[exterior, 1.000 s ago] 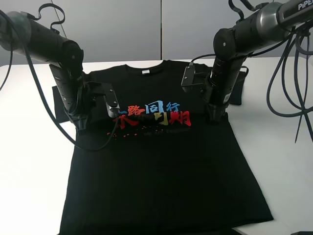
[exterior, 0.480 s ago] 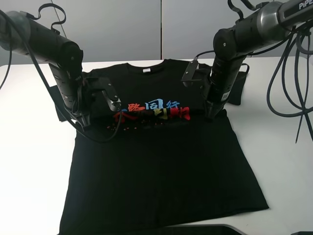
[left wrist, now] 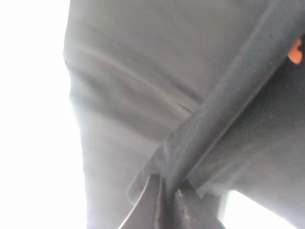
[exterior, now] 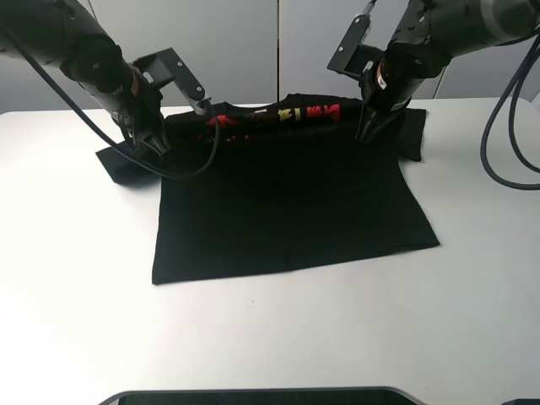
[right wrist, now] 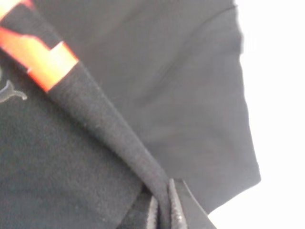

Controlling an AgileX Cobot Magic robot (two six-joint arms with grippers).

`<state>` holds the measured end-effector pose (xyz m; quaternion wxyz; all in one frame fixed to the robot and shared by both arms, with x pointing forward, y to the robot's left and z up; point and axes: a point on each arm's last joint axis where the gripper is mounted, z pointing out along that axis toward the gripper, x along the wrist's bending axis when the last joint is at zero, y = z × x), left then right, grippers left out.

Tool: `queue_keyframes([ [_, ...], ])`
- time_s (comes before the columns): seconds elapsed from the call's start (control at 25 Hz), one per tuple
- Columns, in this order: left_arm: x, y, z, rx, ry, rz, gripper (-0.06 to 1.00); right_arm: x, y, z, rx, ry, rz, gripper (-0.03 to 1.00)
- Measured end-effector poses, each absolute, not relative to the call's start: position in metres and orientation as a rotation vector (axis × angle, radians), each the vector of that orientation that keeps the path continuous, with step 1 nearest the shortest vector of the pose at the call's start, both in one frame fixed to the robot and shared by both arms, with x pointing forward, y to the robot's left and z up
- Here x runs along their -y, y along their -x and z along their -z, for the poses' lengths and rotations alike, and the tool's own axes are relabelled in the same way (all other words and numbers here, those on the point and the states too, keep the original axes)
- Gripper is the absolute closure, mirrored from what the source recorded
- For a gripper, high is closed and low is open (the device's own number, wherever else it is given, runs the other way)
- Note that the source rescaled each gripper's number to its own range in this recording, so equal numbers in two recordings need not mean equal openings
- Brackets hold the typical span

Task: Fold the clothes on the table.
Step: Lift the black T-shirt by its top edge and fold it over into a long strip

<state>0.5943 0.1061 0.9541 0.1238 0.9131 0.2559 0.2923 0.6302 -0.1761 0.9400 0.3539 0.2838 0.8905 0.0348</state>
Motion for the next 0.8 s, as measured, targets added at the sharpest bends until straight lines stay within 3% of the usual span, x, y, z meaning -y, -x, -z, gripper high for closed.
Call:
queue_keyframes([
  [0.36,-0.102,-0.613,-1.031,-0.746,-2.340,-1.186,0.94,0.179,-0.640,-0.995,-1.951,-0.732,-0.273,0.97],
  [0.8,-0.109,-0.597,-1.089,-0.744,-2.132,-1.247,0.94,0.185,-0.617,-1.073,-1.781,-0.708,-0.430,0.97],
])
